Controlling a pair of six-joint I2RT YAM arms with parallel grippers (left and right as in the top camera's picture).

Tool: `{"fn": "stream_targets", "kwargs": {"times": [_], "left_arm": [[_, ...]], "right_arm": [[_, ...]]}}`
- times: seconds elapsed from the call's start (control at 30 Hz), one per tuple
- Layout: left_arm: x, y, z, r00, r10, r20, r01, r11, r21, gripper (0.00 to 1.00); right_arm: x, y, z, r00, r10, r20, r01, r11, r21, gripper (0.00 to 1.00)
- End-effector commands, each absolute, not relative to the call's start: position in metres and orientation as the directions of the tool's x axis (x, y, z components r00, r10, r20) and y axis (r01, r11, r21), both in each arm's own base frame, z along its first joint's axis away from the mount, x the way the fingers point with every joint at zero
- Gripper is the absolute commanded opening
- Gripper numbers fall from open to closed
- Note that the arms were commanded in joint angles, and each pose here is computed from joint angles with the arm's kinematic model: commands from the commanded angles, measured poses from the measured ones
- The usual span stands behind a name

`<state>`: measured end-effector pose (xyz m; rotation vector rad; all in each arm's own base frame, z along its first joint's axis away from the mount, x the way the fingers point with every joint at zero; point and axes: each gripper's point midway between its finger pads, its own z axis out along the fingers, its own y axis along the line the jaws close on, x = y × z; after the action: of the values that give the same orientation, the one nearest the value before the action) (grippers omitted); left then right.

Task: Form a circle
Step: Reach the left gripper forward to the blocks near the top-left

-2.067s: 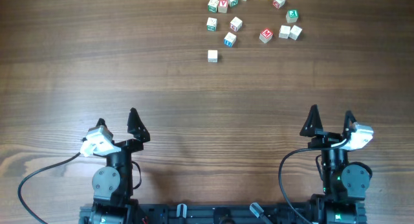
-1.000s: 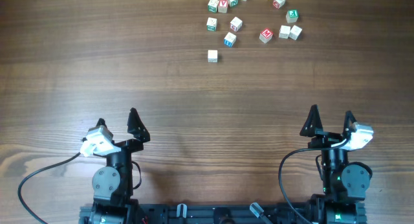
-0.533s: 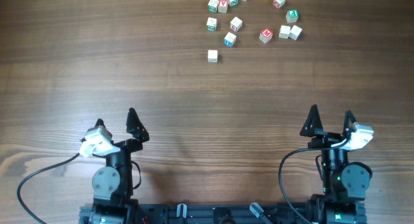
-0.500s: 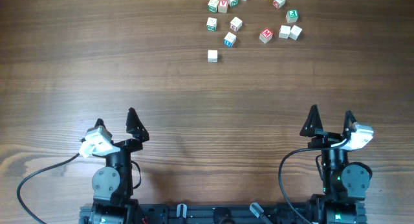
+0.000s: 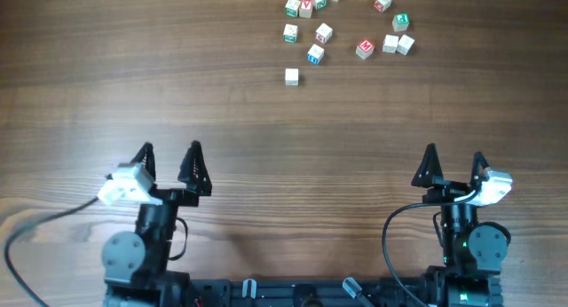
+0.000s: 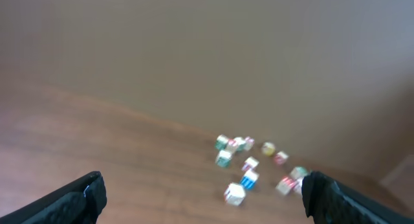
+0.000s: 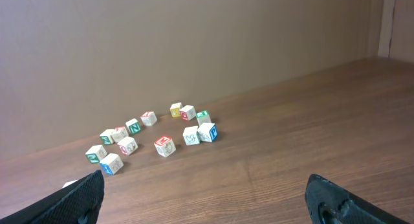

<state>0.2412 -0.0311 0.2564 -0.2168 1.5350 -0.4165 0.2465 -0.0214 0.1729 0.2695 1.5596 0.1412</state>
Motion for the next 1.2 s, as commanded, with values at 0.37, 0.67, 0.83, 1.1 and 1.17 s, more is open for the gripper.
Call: {"fn": "stream_targets", "kwargs": {"times": [0.37,0.67,0.83,1.1,1.17], "left_arm": [[0.355,-0.108,0.36,-0.398,-0.226,-0.889,0.335,0.867,-0.37,1.0],[0.426,-0.139,0.381,-0.483,-0.08,-0.872,0.361,0.889,-0.282,1.0],[0.454,-0.16,0.363,-0.495,0.015,-0.869,0.361,0.913,-0.19,1.0],[0.515,-0.215,0.262,-0.529,0.165,-0.832,0.379,0.924,-0.058,1.0],[0.526,-0.225,0.241,-0.536,0.174,-0.826,0.387,0.92,-0.057,1.0]], "right_arm": [[0.246,-0.022,0.174,0.019,0.262,-0.965,0.078,0.962,0.262,1.0],[0.246,-0.022,0.174,0.019,0.262,-0.965,0.078,0.962,0.262,1.0],[0.246,-0.022,0.174,0.019,0.262,-0.965,0.078,0.962,0.262,1.0],[0.246,-0.022,0.174,0.019,0.261,-0.965,0.078,0.962,0.262,1.0],[0.246,-0.022,0.174,0.019,0.262,-0.965,0.078,0.962,0.262,1.0]]}}
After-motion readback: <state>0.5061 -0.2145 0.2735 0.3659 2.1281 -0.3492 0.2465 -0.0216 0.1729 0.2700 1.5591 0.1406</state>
